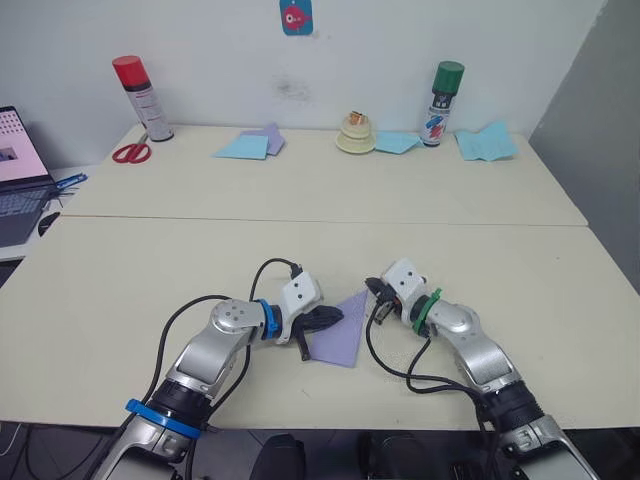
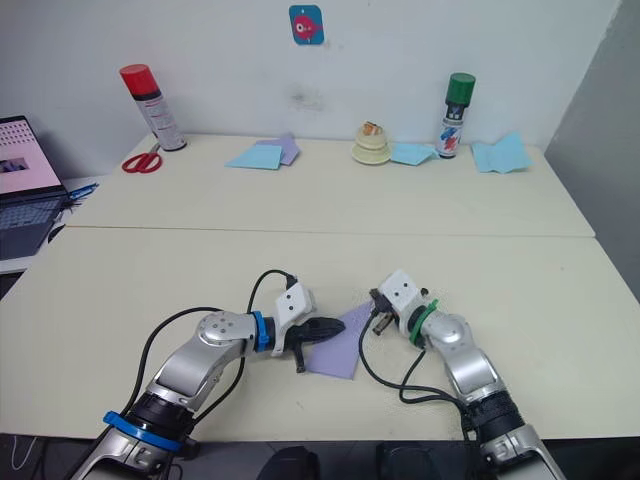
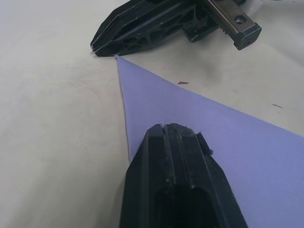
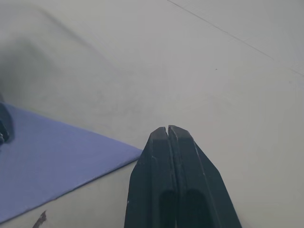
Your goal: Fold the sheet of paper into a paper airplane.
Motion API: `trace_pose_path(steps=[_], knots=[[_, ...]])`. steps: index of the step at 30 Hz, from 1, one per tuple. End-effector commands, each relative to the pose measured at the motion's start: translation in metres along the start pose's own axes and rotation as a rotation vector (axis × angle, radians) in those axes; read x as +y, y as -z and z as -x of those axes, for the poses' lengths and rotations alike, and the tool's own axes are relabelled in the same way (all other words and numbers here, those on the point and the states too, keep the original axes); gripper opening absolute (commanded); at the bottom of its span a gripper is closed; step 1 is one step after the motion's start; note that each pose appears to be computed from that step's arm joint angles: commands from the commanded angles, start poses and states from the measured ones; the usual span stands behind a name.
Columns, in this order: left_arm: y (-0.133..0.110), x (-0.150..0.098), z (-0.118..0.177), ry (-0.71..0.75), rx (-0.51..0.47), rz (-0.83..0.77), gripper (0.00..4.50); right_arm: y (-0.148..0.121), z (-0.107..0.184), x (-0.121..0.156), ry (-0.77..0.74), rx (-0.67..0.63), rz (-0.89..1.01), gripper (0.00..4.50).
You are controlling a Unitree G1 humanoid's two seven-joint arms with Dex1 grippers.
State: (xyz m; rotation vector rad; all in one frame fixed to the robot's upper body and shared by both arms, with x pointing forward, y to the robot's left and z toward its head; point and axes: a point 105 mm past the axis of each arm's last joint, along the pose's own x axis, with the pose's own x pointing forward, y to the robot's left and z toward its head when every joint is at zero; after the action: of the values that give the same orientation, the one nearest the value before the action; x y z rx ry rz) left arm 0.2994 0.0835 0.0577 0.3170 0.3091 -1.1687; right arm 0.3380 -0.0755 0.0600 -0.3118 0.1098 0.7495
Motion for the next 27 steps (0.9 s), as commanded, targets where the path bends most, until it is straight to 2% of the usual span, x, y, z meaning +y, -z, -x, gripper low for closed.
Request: trace_pose_path(steps=[1, 6, 15, 27], knots=[[0.013, 0.0, -0.001, -0.006, 0.051, 0.034, 0.02, -0.027, 0.013, 0.001, -0.041, -0.135, 0.015, 0.0], [0.011, 0.001, -0.006, -0.006, 0.044, 0.046, 0.02, -0.031, 0.019, 0.023, -0.167, -0.134, 0.031, 0.0], [0.02, 0.011, -0.004, -0.052, 0.08, 0.068, 0.02, 0.002, 0.018, 0.048, -0.295, 0.009, 0.031, 0.0], [0.029, 0.016, 0.0, -0.101, 0.085, 0.137, 0.02, 0.006, 0.027, 0.077, -0.448, 0.014, 0.067, 0.0]])
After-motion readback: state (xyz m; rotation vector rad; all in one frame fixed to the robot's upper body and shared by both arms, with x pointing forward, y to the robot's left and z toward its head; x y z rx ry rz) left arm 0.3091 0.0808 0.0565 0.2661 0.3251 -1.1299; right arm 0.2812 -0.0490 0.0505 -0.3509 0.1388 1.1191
